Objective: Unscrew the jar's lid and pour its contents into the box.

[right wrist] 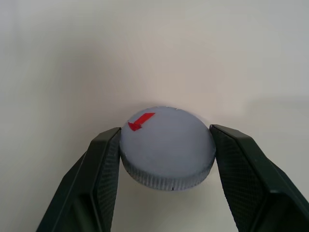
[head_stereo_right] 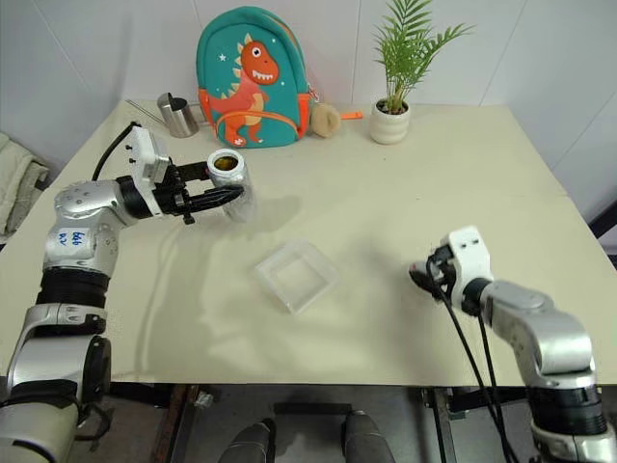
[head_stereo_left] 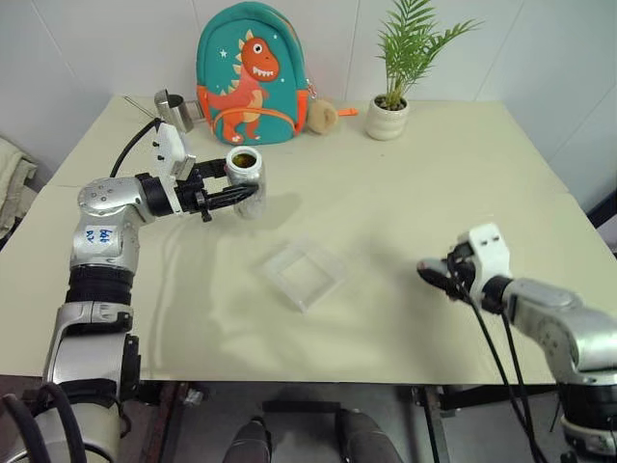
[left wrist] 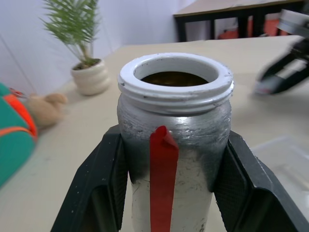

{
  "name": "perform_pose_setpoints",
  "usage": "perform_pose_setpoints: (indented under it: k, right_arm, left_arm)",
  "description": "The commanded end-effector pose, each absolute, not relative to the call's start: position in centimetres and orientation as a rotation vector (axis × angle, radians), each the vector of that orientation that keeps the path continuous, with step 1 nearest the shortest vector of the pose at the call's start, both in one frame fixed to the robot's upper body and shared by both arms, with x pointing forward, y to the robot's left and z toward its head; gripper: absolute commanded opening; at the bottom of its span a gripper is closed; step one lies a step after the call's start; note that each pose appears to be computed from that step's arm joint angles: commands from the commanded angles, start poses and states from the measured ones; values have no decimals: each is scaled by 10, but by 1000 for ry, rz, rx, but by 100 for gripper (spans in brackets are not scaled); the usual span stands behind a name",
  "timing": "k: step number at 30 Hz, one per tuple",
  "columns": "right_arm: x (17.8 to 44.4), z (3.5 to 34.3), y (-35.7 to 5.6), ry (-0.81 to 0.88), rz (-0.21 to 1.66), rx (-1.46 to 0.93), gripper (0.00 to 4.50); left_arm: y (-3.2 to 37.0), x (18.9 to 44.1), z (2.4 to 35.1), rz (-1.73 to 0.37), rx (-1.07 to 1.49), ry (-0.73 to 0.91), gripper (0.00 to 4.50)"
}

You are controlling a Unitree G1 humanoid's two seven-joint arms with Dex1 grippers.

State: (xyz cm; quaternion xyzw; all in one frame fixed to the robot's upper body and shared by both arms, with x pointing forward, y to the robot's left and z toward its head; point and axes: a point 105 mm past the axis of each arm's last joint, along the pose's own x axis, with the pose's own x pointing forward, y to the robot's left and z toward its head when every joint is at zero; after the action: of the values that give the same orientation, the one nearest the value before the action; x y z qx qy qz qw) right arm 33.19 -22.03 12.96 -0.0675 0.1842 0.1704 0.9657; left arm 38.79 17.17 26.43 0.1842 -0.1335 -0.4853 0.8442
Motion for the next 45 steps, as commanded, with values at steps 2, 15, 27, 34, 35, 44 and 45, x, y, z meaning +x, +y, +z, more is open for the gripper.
perform_pose_setpoints:
  k: [2,15,27,34,35,44,45]
  right_arm:
    - [333,135,-224,326,316,-117,288]
    - [298,184,-218,126,536,-198,446]
    - [229,203,-210,112,896,-140,446]
    - [232,208,-210,71,892,-134,446]
    - [230,209,-209,66,905,-127,446]
    - [227,215,-216,52,900,-143,446]
    - [229,217,-216,40,890,-145,446]
  left_arm:
    - [164,391,288,-1003,443,-394,201]
    - [137,396,301,-985,733,-539,201]
    - [74,369,285,-1078,1403,-871,201]
    - [48,364,281,-960,1815,-1105,201]
    - [45,365,279,-933,1867,-1138,201]
    - [42,382,254,-710,2220,-1492,201]
    - [43,383,252,-691,2237,-1531,201]
